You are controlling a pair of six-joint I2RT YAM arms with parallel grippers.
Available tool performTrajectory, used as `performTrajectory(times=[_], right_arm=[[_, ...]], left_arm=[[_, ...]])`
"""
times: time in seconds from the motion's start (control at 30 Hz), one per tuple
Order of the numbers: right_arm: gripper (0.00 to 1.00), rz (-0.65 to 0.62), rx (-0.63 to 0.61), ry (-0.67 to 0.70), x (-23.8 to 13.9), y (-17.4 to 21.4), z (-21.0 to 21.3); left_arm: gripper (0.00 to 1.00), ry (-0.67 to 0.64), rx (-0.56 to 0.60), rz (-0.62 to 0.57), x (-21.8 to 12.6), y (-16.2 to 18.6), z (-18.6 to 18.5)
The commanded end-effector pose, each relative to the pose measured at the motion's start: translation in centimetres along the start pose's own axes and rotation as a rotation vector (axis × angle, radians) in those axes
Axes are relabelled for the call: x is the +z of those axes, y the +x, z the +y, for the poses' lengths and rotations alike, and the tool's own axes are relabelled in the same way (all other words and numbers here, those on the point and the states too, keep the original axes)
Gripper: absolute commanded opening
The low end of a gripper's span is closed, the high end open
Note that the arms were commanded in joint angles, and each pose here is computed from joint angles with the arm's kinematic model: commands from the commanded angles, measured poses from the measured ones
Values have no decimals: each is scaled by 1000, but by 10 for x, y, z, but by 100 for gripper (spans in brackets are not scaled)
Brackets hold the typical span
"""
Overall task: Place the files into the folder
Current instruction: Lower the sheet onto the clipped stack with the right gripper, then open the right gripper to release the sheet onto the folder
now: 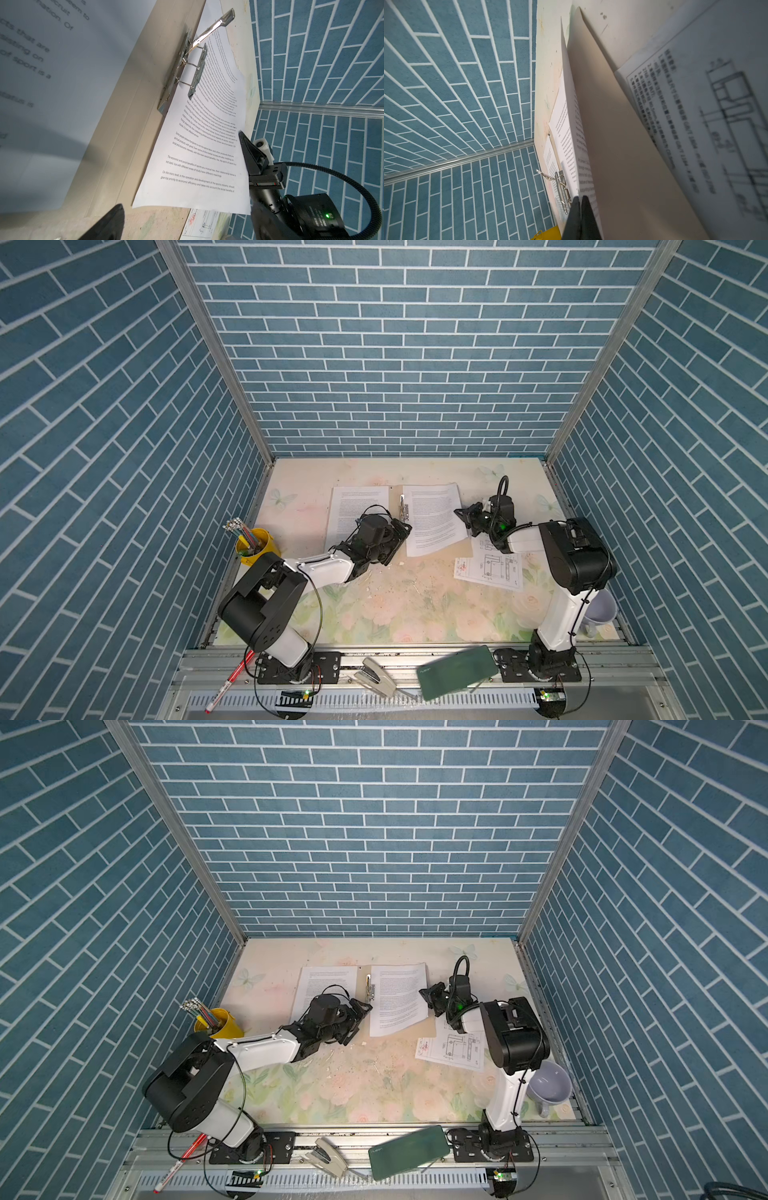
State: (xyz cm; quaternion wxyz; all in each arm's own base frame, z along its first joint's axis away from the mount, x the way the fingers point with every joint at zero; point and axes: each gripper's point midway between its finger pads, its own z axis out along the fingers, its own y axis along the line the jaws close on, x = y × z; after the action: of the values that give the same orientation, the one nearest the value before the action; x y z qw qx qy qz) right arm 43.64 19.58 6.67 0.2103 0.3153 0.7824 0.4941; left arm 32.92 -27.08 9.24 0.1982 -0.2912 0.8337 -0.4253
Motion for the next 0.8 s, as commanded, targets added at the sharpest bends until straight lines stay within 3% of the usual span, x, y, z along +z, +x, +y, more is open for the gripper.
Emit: performTrajectory(times=[0.0, 0.17, 0.3, 0.53, 0.77], right_arm=[[0, -12, -37, -13, 2, -4, 10], [2, -16, -34, 0, 1, -4, 7], [29, -13, -44, 36, -3, -2, 2], [49, -23, -92, 117, -17, -5, -3], [56, -22, -150, 192, -33, -10, -1]], left_arm=[[96, 0, 6, 3, 2, 1, -1], [97, -4, 8, 2, 2, 1, -1], [97, -11, 11, 1, 1, 1, -1], [97, -9, 13, 1, 1, 1, -4], [98, -13, 25, 6, 2, 1, -5]])
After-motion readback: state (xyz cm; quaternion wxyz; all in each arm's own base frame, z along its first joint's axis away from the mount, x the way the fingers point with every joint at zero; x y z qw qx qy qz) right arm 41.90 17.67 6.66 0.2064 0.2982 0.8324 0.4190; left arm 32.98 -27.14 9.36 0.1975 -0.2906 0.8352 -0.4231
